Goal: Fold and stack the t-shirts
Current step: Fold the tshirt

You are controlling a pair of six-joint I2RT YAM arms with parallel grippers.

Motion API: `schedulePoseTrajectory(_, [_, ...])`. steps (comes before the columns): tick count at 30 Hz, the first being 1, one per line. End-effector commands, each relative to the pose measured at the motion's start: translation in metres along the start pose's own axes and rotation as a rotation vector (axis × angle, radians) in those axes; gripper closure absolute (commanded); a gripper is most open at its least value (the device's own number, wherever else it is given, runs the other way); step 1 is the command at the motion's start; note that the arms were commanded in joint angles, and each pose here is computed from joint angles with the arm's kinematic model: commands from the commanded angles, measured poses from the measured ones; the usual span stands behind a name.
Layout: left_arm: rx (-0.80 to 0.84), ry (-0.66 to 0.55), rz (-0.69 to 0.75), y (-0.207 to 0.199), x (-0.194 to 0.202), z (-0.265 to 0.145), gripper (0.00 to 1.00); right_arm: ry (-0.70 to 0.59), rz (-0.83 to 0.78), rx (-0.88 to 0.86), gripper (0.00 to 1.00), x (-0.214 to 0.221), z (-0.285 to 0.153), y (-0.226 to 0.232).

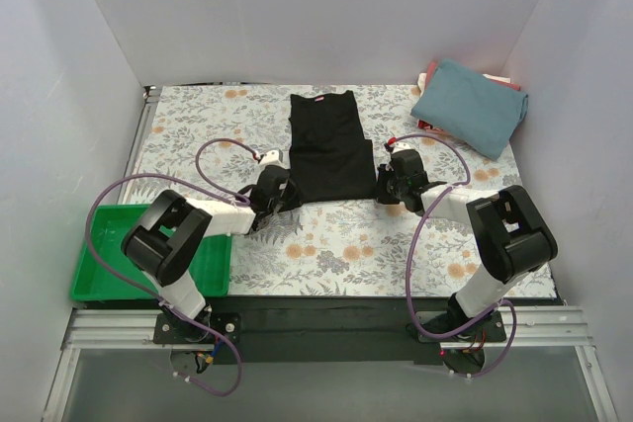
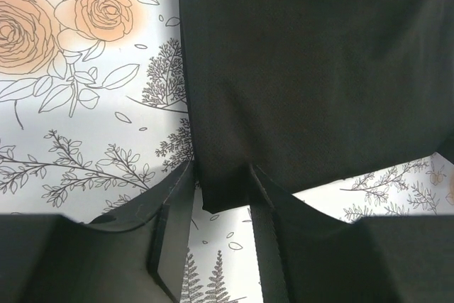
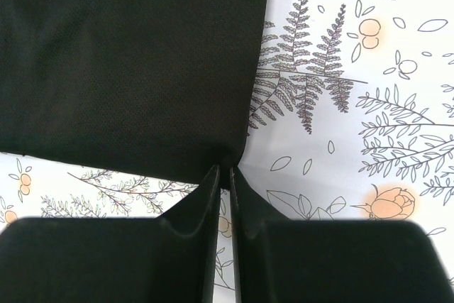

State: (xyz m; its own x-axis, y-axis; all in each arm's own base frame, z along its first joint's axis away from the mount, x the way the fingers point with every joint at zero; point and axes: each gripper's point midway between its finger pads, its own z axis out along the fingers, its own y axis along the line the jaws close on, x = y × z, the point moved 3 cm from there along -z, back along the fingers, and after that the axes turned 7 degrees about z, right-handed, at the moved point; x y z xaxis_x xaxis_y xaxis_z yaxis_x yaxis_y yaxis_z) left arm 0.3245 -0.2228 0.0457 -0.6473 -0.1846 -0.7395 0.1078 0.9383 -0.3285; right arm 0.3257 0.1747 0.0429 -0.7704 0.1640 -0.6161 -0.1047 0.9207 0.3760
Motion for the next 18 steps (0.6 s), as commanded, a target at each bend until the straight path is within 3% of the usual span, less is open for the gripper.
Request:
schedulePoseTrajectory(1, [-0.043,0.058,0.023,0.006,0.013,0.002,0.67,0.031,-0.009,0.016,0.85,0.007,0.002,-0.002])
schedulePoseTrajectory(4, [-0.024,0.082,0.016,0.003,0.02,0.002,0.73,0.032,-0.008,0.015,0.86,0.008,0.002,-0.002])
schedulePoseTrajectory(9, [-0.03,0.118,0.021,0.005,0.032,0.004,1.0,0.024,-0.011,0.012,0.9,0.006,0.001,-0.002])
schedulePoseTrajectory(18, [0.027,0.067,0.009,-0.005,0.013,-0.019,1.0,-0.018,-0.018,-0.01,0.99,-0.005,-0.013,0.005])
